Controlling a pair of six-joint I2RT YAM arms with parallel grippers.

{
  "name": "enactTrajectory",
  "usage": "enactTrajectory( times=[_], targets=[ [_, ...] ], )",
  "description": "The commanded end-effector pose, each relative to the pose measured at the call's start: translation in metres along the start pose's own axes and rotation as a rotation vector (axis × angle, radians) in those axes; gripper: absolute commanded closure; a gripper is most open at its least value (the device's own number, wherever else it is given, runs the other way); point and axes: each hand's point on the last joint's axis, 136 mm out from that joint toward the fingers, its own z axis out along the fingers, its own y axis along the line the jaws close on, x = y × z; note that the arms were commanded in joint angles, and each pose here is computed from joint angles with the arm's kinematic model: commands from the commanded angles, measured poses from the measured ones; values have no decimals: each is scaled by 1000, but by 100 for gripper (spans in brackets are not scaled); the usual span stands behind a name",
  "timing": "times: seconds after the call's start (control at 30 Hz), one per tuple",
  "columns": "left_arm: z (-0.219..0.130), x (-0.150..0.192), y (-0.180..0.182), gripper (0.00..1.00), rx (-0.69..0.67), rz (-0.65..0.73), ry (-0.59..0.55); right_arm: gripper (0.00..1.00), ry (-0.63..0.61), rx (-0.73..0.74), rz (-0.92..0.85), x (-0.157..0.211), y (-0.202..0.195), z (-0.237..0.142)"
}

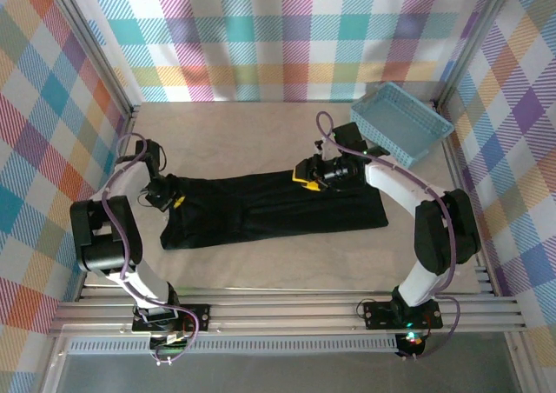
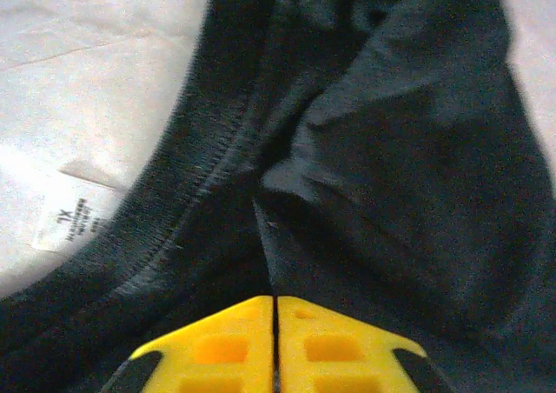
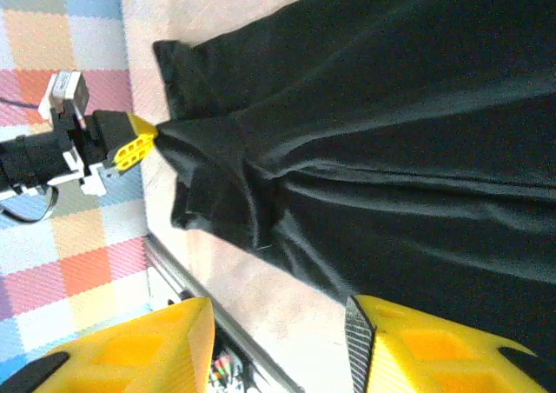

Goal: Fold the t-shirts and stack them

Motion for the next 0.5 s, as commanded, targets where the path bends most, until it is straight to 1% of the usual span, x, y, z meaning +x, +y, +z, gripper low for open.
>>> enactTrajectory(
  times=[0.0,0.03,0.07,0.13,0.2,0.27,0.3,0.37,0.47],
  targets=[
    [-18,-10,27,69,-175,2,-96,58,-73,181,40,-20,-38,-19],
    [-30,-14,30,65,-209,9,-151,59,-93,239,58,-25,-51,-25],
    [-43,-15,30,63,-226,17,-202,60,-114,294,68,-32,-65,-32],
    [-60,0,23,63,-195,-1,-243,62,-143,411,65,-44,-88,-42],
    [-57,30,12,65,-108,-51,-203,64,-155,533,43,-55,-111,-49],
    [-41,65,0,67,-36,-126,-129,69,-143,658,47,-64,-140,-54],
    [-32,75,-6,68,-8,-155,-107,71,-134,700,53,-68,-150,-56],
    [-19,85,-15,69,6,-209,-85,73,-100,756,58,-75,-169,-55],
    [-2,91,-30,74,11,-264,-48,74,-22,815,69,-76,-189,-49]
  ],
)
